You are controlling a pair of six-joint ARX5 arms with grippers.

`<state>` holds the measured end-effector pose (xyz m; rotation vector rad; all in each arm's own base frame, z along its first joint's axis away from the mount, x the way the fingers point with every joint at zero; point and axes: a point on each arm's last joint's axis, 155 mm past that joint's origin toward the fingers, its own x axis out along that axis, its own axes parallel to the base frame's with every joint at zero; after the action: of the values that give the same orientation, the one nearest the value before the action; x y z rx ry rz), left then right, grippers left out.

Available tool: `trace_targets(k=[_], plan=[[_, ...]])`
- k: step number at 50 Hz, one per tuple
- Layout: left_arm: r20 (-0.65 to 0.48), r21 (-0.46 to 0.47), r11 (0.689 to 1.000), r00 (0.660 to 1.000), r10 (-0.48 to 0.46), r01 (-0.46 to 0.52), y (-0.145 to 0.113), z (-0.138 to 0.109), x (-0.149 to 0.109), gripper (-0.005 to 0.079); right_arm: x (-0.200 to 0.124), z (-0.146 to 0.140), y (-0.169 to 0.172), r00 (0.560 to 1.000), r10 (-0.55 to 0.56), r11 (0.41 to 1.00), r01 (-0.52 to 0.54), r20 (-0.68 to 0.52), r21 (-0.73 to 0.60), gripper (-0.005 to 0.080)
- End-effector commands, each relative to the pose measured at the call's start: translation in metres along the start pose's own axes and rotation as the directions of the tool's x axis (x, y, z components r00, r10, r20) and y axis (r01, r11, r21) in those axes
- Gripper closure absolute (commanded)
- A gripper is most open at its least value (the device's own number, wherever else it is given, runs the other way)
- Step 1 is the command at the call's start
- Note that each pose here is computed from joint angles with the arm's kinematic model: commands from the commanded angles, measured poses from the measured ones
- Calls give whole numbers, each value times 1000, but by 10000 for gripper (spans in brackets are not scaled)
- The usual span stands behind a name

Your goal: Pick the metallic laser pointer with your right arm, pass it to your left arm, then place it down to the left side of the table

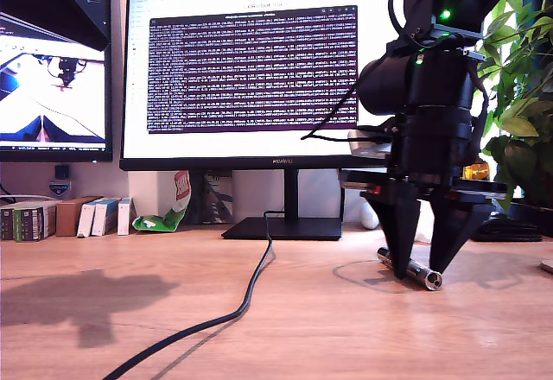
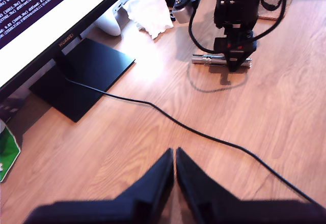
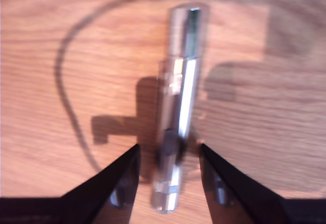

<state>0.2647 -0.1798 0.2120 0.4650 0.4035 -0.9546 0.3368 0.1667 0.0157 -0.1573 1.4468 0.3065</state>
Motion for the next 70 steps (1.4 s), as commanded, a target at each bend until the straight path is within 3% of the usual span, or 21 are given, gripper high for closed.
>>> trace_targets(k=[1,14,20,28,37,40,44,50,56,59,62,63,65,66,68,70], plan=[[1,6,1000,1000,-4,4,0,0,2,766,9,-2,3,1000,-3,1000,3,-24,-9,454],[1,7,1000,1000,-4,4,0,0,2,766,9,-1,7,1000,9,997,-10,-19,-79,768],[1,5,1000,1000,-5,5,0,1,2,761,9,4,8,1000,12,995,-12,2,-104,765],[16,8,1000,1000,-10,10,0,4,2,641,2,12,22,996,85,988,-82,19,-129,765],[157,-33,995,984,-85,92,-11,35,-1,579,-27,33,58,969,238,950,-216,74,-224,765],[181,-20,997,981,-73,78,-7,42,-2,574,-44,41,72,952,291,929,-257,97,-266,765],[180,31,999,983,-48,43,0,42,2,564,-74,53,93,924,360,899,-307,128,-312,765],[130,195,981,991,-28,2,7,30,14,506,-117,64,121,878,455,845,-372,151,-383,765],[67,358,934,997,-23,-2,13,13,31,483,-151,74,142,830,527,801,-415,181,-431,765],[42,461,887,999,-7,-13,19,6,38,480,-163,75,154,805,564,775,-440,182,-455,765],[31,493,870,999,15,-28,25,3,44,450,-169,75,160,790,586,758,-455,180,-468,765],[31,544,838,999,26,-39,28,4,45,441,-170,75,161,789,587,756,-457,179,-469,765],[36,558,828,998,46,-59,32,6,47,419,-170,73,164,789,589,755,-460,176,-467,765],[39,604,794,998,57,-69,34,7,47,409,-169,73,163,790,588,756,-461,173,-464,765],[58,638,764,996,74,-94,37,13,47,385,-169,72,164,791,588,758,-465,169,-457,765],[83,700,704,993,89,-121,40,20,47,358,-169,71,165,791,588,756,-466,166,-460,765]])
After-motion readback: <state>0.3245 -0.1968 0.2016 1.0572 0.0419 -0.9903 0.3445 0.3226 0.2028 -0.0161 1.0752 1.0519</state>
